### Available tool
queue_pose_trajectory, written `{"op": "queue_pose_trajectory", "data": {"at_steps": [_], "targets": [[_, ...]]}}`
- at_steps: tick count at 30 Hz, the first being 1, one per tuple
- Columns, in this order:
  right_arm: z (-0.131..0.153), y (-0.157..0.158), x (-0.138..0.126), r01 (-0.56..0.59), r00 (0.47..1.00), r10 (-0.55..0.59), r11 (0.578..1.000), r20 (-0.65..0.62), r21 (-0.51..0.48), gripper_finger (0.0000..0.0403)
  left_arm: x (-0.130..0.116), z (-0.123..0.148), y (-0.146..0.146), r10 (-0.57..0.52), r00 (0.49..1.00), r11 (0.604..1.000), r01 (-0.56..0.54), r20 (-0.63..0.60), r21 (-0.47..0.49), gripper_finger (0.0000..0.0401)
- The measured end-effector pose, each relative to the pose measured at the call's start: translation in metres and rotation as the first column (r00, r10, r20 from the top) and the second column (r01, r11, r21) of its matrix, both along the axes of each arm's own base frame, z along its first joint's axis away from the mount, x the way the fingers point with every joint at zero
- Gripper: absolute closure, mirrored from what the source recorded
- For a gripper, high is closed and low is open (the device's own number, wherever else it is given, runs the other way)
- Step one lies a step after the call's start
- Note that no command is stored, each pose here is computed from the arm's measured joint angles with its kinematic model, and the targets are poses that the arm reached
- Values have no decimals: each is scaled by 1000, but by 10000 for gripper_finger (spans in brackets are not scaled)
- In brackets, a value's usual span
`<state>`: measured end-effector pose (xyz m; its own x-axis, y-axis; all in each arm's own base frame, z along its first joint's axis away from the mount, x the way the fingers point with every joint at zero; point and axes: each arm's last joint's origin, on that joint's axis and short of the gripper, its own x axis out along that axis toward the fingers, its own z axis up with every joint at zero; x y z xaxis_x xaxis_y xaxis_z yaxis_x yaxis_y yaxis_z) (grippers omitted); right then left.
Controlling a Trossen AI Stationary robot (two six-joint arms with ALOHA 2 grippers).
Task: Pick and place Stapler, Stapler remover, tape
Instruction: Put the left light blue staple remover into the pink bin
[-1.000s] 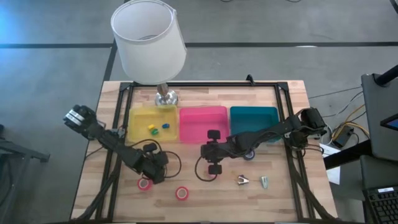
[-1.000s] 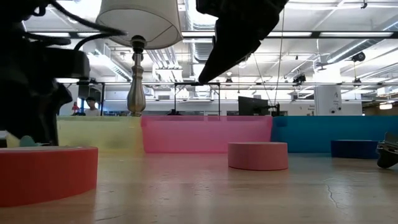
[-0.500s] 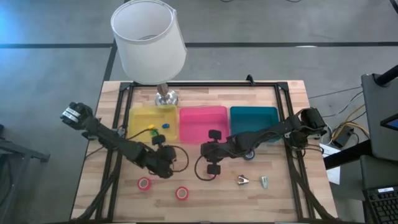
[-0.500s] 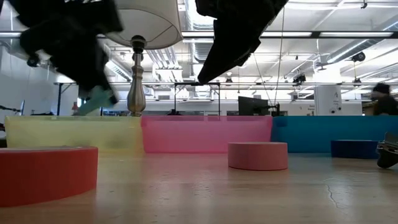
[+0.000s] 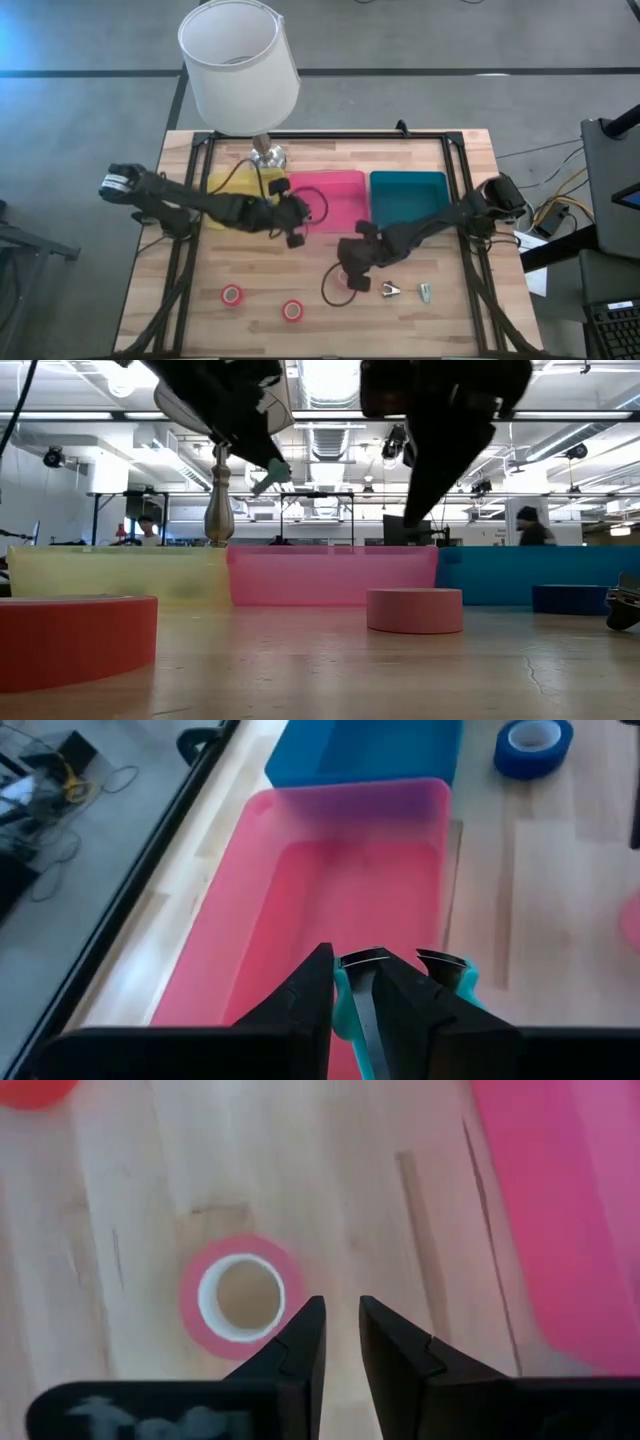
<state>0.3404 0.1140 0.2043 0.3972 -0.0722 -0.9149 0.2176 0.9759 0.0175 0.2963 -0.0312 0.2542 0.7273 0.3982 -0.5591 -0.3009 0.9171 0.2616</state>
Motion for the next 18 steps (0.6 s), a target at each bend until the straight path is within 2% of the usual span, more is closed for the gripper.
{"op": "queue_pose_trajectory", "data": {"at_steps": [4, 13, 18], "targets": [[-6, 10, -7, 23, 1000, -23, 1000, -17, 7, 344, 5, -1, 22, 7, 999, 999, -5, 36, -51, 336], [-14, 21, -26, 134, 990, -132, 990, -42, 54, 345, 3, -13, 57, 120, 991, 992, -116, 59, -58, 335], [-7, 21, -34, 179, 984, -178, 980, -21, 88, 346, 4, -30, 64, 101, 992, 991, -93, 82, -97, 334]]}}
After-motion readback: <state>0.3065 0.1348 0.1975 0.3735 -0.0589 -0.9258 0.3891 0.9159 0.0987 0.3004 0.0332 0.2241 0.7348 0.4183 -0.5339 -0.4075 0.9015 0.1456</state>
